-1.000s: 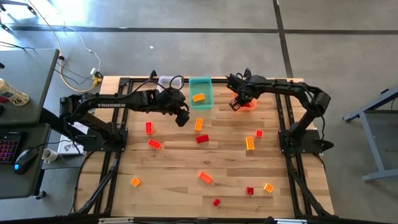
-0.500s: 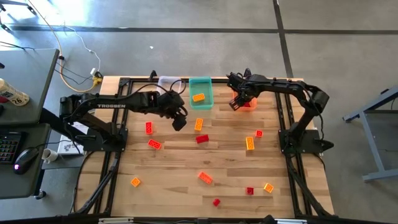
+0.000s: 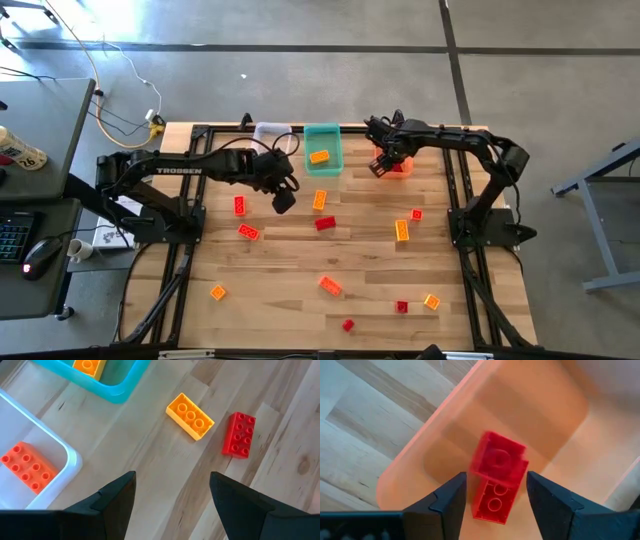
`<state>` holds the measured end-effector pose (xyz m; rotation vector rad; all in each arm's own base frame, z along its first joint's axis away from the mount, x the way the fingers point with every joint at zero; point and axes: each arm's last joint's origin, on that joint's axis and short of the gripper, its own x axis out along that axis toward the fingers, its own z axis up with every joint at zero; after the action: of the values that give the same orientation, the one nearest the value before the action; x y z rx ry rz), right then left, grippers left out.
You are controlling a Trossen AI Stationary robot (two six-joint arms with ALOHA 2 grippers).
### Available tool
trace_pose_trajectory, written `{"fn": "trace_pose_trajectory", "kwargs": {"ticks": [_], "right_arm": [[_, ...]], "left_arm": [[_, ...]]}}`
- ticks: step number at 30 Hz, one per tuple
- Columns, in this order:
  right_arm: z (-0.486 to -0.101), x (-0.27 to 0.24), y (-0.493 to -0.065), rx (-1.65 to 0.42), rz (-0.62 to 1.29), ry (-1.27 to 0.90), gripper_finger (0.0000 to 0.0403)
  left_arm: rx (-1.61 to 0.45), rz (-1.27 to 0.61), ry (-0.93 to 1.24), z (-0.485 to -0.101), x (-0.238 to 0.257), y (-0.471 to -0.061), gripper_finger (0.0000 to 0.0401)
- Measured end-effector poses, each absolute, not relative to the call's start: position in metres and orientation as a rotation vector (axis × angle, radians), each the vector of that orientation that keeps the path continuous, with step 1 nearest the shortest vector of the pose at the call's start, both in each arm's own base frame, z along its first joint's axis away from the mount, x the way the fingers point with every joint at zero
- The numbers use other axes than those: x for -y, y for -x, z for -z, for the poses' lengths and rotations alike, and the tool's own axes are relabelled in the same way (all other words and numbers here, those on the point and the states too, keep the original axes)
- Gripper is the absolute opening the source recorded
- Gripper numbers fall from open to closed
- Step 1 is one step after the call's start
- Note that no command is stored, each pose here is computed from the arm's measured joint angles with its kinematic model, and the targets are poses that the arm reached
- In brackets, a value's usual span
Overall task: Sort & place blocks by color
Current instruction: Put the red game piece into the orange bin, then put the orange game piece into the transparent bin
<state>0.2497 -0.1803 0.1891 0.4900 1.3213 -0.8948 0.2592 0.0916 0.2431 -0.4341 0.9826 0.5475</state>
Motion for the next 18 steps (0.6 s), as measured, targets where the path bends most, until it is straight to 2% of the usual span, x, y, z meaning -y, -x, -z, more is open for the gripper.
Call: {"fn": "trace_pose_trajectory", "kwargs": {"ticks": [8, 18], "right_arm": [[-0.189, 0.179, -0.25, -1.321, 0.859, -0.511, 0.0206], [-0.205, 0.176, -0.247, -1.249, 0.862, -0.523, 0.0206]], "left_arm": [[-1.007, -0.539, 0.412, -0.242, -0.091, -0.258, 0.024], [-1.229, -0.454, 0.303, -0.235, -0.079, -0.244, 0.024]]}}
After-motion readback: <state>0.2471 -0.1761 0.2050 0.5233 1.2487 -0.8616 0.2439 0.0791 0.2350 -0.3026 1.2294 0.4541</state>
